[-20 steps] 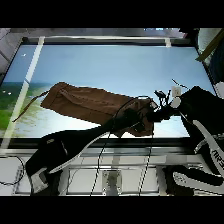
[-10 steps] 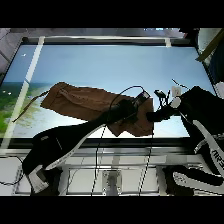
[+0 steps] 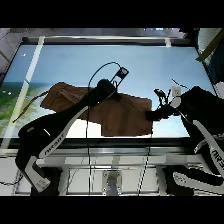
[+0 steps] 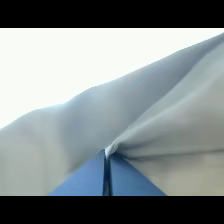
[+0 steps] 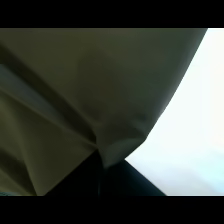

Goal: Fold the clothes and pants, and hang the long-sleeved shirts on hangers.

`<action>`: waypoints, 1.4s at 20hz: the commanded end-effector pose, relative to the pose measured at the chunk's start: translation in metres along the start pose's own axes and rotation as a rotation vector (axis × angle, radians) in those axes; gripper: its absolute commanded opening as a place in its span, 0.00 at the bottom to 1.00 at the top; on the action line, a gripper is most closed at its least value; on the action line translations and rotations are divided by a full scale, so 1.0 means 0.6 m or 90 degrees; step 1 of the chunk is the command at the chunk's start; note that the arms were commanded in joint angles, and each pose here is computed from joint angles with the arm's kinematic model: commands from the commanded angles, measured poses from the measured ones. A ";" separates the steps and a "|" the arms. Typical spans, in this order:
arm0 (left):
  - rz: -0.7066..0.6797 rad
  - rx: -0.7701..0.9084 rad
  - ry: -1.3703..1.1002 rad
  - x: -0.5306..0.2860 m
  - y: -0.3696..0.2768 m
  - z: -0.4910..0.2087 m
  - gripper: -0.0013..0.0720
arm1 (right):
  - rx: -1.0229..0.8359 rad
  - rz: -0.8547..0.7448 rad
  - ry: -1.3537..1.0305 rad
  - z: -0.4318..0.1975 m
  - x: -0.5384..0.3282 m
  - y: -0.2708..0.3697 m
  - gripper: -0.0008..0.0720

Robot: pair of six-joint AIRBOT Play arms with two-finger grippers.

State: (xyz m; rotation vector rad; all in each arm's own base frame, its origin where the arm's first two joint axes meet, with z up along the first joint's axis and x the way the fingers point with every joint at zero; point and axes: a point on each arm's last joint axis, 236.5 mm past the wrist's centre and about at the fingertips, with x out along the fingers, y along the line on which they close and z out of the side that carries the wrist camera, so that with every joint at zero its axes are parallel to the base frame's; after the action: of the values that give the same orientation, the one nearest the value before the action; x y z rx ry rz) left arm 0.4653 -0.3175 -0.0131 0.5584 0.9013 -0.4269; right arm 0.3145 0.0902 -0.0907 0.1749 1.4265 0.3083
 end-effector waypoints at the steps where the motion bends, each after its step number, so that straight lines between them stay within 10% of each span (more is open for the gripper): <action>1: 0.014 -0.025 -0.047 0.007 0.047 0.026 0.23 | 0.009 0.010 -0.012 0.008 0.000 0.006 0.06; 2: 0.015 -0.025 -0.044 0.003 0.050 0.025 0.66 | 0.009 0.009 -0.016 0.010 0.000 0.005 0.10; 3: 0.018 -0.027 -0.035 -0.005 0.053 0.020 0.87 | 0.008 0.007 -0.016 0.010 0.000 0.004 0.36; 5: 0.036 -0.033 0.028 -0.029 0.073 -0.017 0.87 | 0.012 0.008 -0.018 0.012 -0.001 0.004 0.86; 14: -0.078 -0.120 0.244 -0.048 0.027 -0.167 0.87 | 0.010 -0.012 -0.095 0.102 -0.090 -0.027 0.86; 28: -0.206 -0.242 0.104 0.021 -0.059 -0.094 0.81 | 0.056 -0.002 -0.078 0.091 -0.114 -0.059 0.76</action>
State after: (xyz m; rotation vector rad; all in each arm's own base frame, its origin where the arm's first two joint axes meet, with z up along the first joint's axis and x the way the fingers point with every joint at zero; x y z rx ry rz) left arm 0.4153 -0.3093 -0.0590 0.1191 1.2074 -0.4878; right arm 0.3645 0.0376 -0.0304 0.2502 1.3192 0.2251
